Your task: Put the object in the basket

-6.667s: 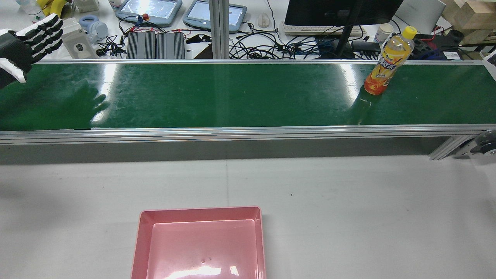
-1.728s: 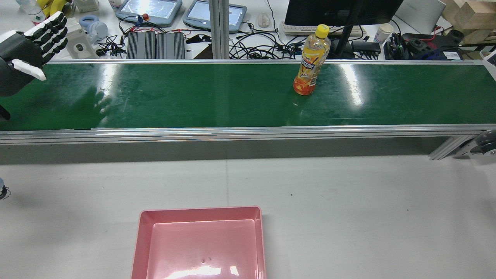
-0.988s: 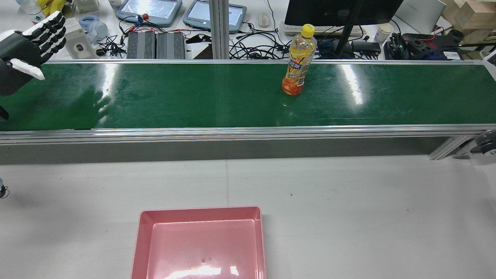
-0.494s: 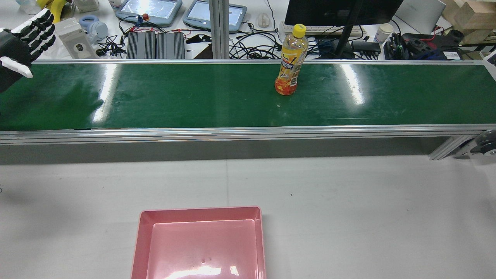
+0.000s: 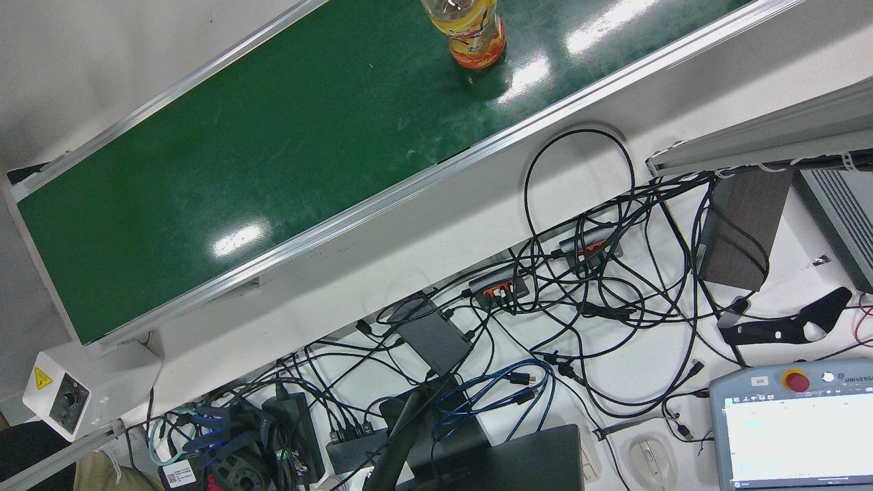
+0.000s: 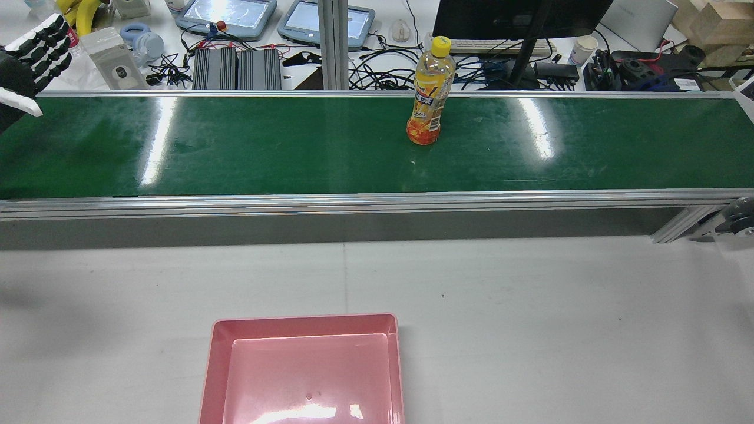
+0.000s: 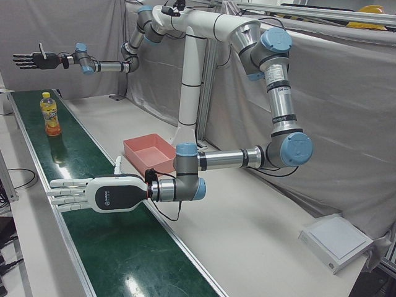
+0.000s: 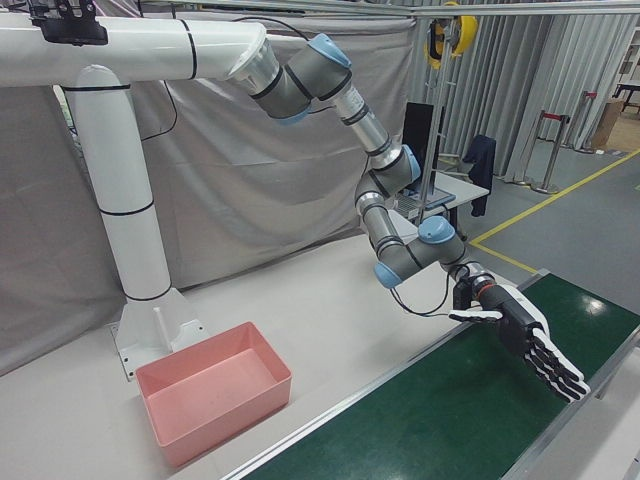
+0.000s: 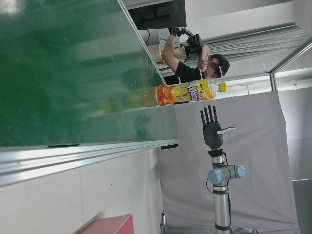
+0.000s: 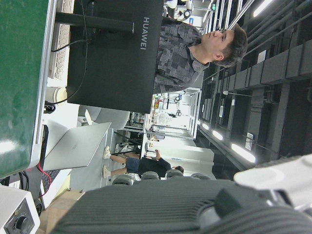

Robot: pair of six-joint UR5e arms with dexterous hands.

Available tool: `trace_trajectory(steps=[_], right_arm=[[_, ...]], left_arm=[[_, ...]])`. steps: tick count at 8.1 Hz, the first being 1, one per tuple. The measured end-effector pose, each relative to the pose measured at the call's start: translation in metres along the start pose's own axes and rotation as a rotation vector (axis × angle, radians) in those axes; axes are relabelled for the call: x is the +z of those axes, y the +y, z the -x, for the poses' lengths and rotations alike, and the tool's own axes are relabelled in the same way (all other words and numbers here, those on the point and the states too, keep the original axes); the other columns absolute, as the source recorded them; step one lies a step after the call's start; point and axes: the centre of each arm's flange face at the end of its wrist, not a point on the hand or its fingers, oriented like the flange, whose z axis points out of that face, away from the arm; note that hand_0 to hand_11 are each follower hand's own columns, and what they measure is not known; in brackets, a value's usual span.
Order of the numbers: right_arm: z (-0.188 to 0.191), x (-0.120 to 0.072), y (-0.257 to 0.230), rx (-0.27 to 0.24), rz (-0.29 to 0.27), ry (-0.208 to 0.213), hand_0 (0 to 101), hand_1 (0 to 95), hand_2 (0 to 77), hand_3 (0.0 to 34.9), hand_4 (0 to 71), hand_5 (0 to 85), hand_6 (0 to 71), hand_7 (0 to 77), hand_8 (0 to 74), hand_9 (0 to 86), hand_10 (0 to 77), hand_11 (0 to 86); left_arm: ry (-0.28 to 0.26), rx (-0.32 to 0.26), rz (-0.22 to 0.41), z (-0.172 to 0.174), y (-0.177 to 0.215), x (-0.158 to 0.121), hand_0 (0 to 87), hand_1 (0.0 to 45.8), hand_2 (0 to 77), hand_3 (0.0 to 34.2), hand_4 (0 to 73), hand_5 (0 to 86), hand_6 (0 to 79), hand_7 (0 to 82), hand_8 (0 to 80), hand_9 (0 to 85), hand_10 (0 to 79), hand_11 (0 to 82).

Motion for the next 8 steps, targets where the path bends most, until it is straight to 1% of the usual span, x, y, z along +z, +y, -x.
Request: trace_trajectory(steps=[5, 6, 8], right_arm=[[0.0, 0.0002, -0.0003, 0.0, -0.001, 0.0, 0, 0.0, 0.5, 0.1, 0.0, 0.0, 0.0, 0.5, 0.0, 0.0, 0.0, 0.0], [-0.0001, 0.0001, -0.0008, 0.0, -0.002, 0.0, 0, 0.0, 0.5, 0.0, 0.0, 0.0, 0.0, 0.5, 0.0, 0.0, 0.0, 0.0], [-0.0001, -0.0001, -0.0013, 0.0, -0.003, 0.0, 0, 0.0, 0.5, 0.0, 0.0, 0.0, 0.0, 0.5, 0.0, 0.0, 0.0, 0.0]], left_arm=[[0.003, -0.003, 0.001, -0.0015, -0.0005, 0.0, 56.4, 4.4, 0.0, 1.2, 6.0, 0.5, 0.5, 0.5, 0.0, 0.5, 0.5, 1.1], [0.003, -0.002, 0.0, -0.0015, -0.0005, -0.0001, 56.4, 4.4, 0.0, 0.5, 6.0, 1.1, 0.5, 0.5, 0.5, 0.5, 0.5, 1.1], [0.003, -0.002, 0.0, -0.002, -0.0006, -0.0001, 56.4, 4.4, 0.0, 0.4, 6.0, 1.1, 0.5, 0.5, 0.5, 0.5, 0.5, 1.1]])
